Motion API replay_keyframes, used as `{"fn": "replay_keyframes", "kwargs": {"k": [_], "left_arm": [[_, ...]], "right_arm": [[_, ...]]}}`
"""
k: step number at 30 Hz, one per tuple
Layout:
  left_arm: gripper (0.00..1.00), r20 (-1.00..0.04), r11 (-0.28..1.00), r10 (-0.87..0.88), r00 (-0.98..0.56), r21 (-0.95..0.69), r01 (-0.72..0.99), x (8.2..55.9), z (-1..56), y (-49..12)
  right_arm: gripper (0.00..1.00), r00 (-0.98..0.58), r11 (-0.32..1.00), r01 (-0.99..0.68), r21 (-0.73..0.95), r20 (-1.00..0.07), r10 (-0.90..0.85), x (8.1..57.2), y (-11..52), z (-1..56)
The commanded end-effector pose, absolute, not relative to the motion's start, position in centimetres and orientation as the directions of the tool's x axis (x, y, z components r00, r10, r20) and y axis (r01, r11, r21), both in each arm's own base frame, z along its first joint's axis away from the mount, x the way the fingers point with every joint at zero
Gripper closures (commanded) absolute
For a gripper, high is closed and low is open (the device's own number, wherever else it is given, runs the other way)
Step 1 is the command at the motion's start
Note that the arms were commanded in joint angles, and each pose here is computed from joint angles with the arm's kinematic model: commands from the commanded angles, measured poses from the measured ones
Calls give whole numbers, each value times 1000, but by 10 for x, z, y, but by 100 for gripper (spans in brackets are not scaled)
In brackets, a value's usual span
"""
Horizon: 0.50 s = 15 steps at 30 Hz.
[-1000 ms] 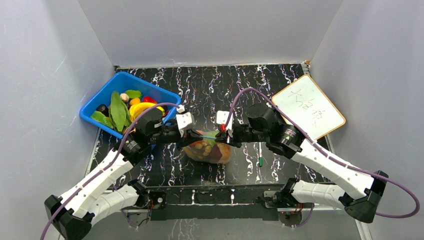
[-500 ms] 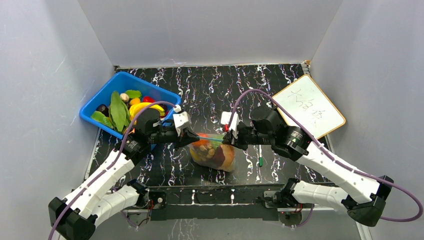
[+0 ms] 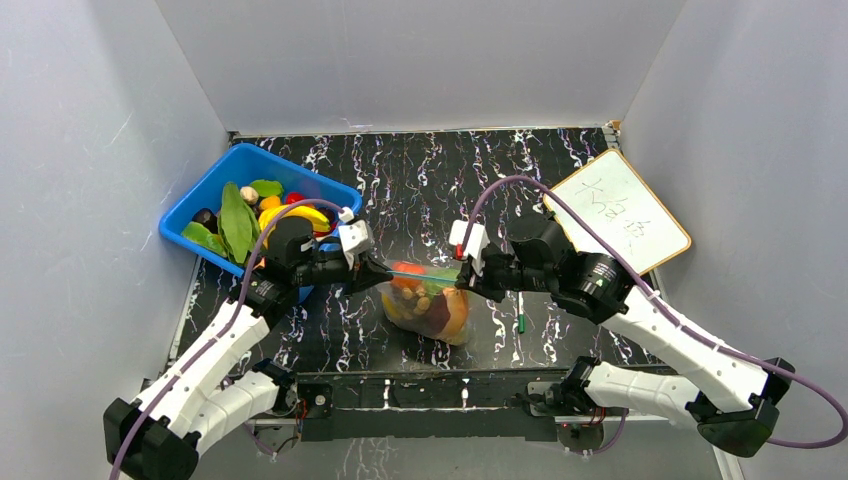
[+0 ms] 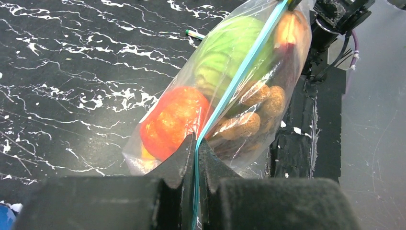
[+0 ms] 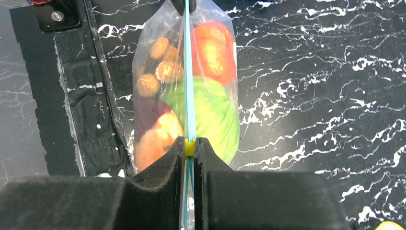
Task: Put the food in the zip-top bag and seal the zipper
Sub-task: Zip the zipper food storage bag at the center of the board.
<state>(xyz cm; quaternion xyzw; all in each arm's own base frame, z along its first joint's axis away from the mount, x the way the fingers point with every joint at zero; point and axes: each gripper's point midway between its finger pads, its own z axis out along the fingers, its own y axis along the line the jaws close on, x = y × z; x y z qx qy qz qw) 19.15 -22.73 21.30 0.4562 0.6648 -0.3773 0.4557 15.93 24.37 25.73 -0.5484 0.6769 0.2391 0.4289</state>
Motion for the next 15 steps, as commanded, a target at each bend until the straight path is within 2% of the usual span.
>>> {"fn": "replay_keyframes", "kwargs": {"k": [1,7,15], "left_arm": [[100,-927,458,306,-219,-59,887,219,194,-198],[100,-925,459,304,-227,-67,886,223,191,-197],[100,-937,451,273,-216,-73,889,227,197,-202]], "right_arm": [[100,-147,402,-903,-153,-769,-622,152,192,256],[100,-204,482,-861,-163,-757,-621,155,176,260],[100,-301,686,-698,-203,-787,-539,176,148,276]]}}
